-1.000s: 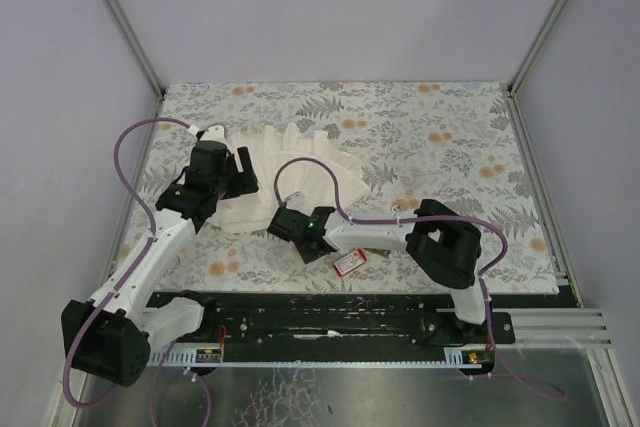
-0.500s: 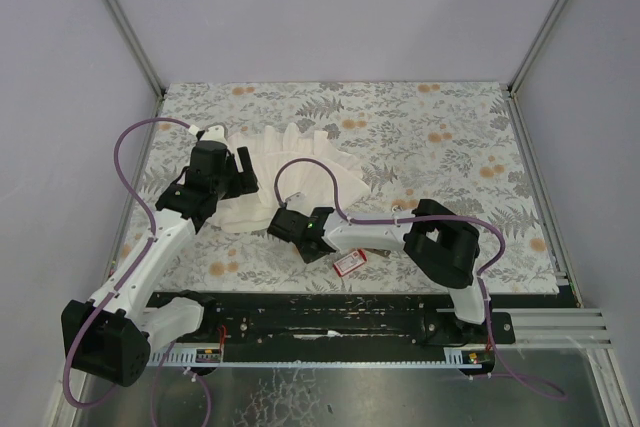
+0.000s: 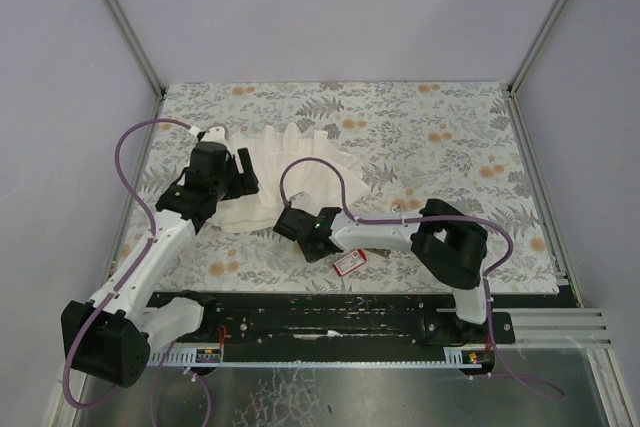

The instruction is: Load the staples into the stapler

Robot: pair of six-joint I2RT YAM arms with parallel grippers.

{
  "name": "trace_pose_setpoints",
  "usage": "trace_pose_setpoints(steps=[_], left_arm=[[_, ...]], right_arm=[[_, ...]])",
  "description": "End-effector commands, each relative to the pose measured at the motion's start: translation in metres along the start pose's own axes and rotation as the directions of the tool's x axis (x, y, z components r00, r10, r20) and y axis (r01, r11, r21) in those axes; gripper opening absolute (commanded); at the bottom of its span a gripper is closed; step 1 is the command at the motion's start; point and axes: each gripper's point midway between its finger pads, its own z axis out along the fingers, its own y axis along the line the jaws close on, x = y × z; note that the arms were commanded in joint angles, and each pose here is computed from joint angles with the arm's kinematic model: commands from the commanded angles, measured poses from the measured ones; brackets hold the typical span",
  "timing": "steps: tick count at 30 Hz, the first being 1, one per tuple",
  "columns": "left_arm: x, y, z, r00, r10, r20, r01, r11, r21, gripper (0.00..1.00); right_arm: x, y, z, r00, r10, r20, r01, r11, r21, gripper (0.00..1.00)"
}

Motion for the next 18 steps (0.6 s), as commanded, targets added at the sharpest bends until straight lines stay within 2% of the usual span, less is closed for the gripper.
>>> trace_pose_setpoints(steps=[1, 9, 13, 18], left_arm=[[-0.007, -0.015, 0.000, 1.000, 0.001, 0.031, -0.004, 0.996, 0.094, 0.74], [0.018, -0.053, 0.000, 0.998, -0.056, -0.037, 0.063, 0.972, 0.228, 0.72], [0.036, -0.102, -0.008, 0.996, -0.049, -0.069, 0.070, 0.937, 0.342, 0.71], [0.068, -0.177, -0.022, 0.994, -0.011, -0.107, 0.064, 0.859, 0.508, 0.71]], right_arm=[[-0.022, -0.011, -0.027, 0.998, 0.024, 0.066, -0.020, 0.998, -0.051, 0.19], [-0.073, -0.054, -0.106, 0.959, 0.110, 0.260, -0.075, 0.987, -0.140, 0.19], [-0.072, -0.098, -0.122, 0.945, 0.168, 0.280, -0.129, 0.980, -0.152, 0.19], [-0.057, -0.157, -0.117, 0.927, 0.255, 0.276, -0.227, 0.965, -0.128, 0.19]])
